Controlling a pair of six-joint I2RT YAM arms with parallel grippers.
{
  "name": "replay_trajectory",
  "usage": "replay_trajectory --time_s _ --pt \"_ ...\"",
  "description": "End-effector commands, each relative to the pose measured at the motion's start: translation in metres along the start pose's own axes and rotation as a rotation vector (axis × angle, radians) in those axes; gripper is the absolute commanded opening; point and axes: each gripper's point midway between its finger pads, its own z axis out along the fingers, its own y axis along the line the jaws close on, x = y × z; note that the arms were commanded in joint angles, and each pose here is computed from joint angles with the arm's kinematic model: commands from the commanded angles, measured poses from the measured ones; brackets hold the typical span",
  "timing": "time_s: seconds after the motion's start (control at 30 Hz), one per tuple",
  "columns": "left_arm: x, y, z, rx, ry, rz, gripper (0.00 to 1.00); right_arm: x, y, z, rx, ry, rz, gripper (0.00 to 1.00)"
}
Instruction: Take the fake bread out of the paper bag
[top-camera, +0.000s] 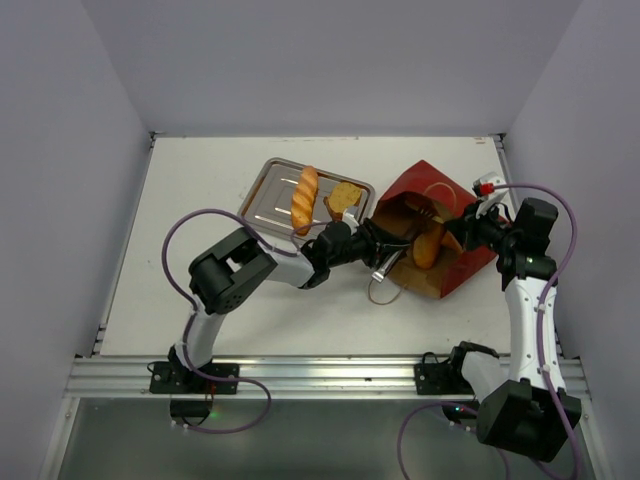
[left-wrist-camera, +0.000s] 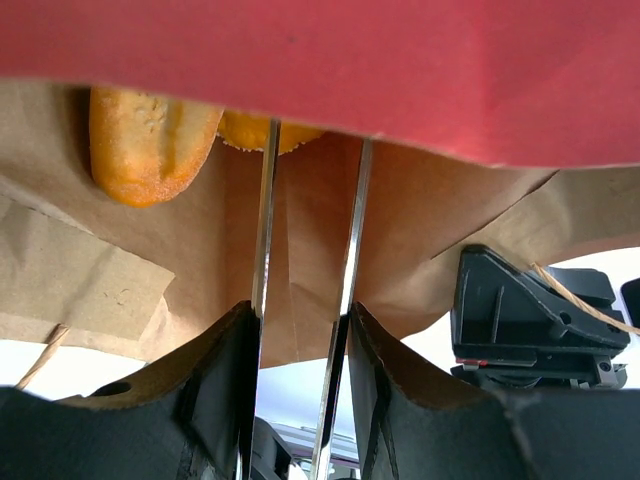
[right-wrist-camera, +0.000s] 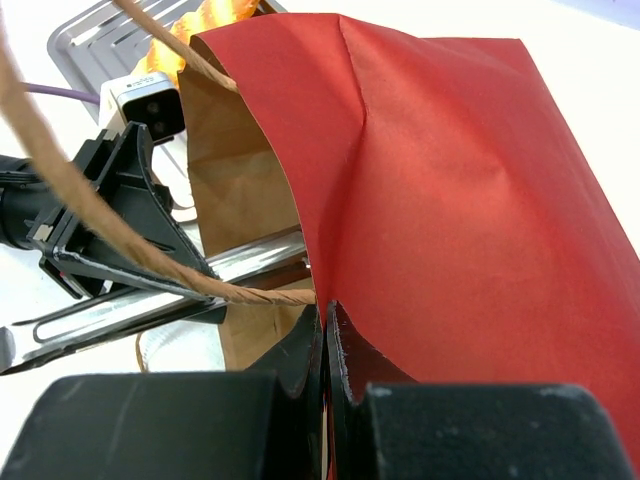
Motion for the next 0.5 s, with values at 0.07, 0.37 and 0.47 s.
replay_trajectory --time_s 0.07,0.37,0.47 --pt "0.003 -0.022 0.007 0.071 0.013 -0.011 0.45 -0.009 0.010 -0.002 -0.041 -0.043 -0.018 0.01" --pt "0.011 -0.032 0.001 0.116 0.054 -0.023 0.40 -0.010 0.010 -0.002 -0.043 -0.048 -0.020 0.02" --pt "0.013 -0.033 -0.002 0.117 0.059 -0.022 0.32 -0.010 0.010 -0.002 -0.042 -0.048 -0.020 0.01"
